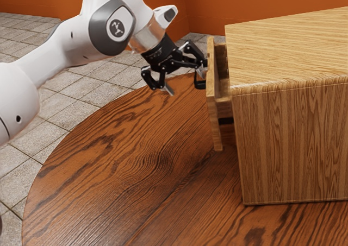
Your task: Pull the drawer handle with one arm to open the drawer
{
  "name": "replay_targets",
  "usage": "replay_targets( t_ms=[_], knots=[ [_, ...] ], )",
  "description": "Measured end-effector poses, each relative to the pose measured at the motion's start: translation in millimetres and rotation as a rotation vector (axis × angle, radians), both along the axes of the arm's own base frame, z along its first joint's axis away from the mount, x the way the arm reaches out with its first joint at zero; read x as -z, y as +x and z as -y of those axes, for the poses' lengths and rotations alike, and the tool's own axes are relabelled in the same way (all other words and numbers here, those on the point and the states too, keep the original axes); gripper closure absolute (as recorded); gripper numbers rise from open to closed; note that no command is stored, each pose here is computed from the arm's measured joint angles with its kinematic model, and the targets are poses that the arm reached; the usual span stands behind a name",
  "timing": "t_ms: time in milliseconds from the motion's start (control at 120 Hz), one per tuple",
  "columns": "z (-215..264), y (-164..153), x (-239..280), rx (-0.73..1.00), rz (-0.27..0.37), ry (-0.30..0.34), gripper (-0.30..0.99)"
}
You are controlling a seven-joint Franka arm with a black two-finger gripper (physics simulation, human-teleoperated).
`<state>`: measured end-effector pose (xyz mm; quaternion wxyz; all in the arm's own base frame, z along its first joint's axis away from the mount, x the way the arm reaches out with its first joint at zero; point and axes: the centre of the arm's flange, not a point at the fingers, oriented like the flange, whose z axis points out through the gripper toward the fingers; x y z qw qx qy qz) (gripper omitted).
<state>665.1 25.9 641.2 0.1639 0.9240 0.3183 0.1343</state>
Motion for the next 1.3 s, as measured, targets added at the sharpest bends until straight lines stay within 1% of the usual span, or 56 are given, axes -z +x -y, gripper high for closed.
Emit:
replay_targets(
  t_ms=[433,642,783,908,1133,1300],
  knots=[
    [-17.4,-28.6,-2.3,-0.049,-0.027,-0.001,0.0],
    [-21.9,-50.1,-5.6,-0.056,-0.009,-0.032,0.0],
    [-23.6,-54.3,-0.4,-0.065,0.004,-0.041,0.0],
    [-30.1,-62.4,-2.8,-0.078,0.023,-0.055,0.0],
    [-42.6,-76.7,0.2,-0.101,0.039,-0.079,0.0],
    [-54.2,-95.7,0.2,-0.115,0.048,-0.106,0.0]
  ],
)
